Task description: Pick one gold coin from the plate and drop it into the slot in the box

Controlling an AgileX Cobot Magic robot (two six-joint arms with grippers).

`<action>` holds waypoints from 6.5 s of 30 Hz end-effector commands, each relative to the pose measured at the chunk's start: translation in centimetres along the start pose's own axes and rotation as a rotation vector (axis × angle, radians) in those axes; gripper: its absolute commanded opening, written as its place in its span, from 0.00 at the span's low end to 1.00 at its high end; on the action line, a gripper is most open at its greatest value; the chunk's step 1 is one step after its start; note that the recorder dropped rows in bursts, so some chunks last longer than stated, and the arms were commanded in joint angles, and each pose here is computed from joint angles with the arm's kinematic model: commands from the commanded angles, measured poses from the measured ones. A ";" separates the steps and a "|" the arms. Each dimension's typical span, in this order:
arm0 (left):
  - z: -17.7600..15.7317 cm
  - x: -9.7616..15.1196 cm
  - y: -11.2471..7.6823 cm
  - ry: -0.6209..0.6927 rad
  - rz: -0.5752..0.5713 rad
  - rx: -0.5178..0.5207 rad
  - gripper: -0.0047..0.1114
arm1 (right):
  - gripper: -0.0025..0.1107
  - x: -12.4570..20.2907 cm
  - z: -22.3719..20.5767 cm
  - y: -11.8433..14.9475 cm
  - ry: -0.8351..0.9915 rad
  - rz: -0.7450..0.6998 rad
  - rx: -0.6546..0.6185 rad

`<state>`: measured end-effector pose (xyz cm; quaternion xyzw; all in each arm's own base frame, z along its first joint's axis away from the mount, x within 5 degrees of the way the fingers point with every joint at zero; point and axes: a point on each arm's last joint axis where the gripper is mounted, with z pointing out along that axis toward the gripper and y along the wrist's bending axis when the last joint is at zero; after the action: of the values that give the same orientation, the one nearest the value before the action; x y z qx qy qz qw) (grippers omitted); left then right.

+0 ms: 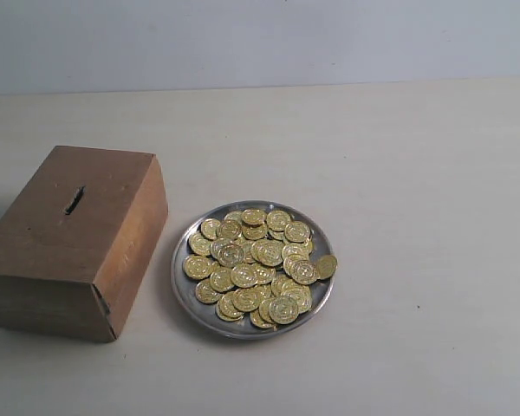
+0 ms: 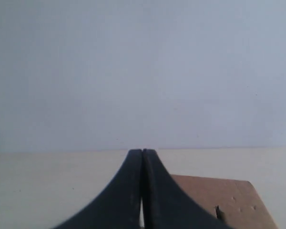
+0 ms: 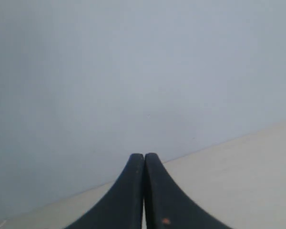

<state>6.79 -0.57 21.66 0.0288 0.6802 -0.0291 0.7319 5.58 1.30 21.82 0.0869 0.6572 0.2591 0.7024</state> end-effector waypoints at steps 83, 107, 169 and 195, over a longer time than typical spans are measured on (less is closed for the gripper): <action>-1.7 3.3 -0.1 0.330 -0.110 -0.027 0.04 | 0.02 -0.6 -0.1 -0.9 -0.108 -0.029 0.159; -1.7 3.4 -0.1 0.337 -0.103 -0.025 0.04 | 0.02 -0.6 -0.1 -0.9 -0.108 -0.032 0.158; -1.7 3.4 -0.1 0.339 -0.101 -0.025 0.04 | 0.02 2.1 -0.7 -2.4 0.251 -0.448 0.278; -1.7 3.4 -0.1 0.339 -0.101 -0.025 0.04 | 0.02 2.1 -0.7 -2.4 0.250 -0.446 0.278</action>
<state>5.33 -0.53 18.05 -0.0098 0.7975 -0.0512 0.6011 5.51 0.17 18.95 0.0060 0.7709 0.0215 0.6366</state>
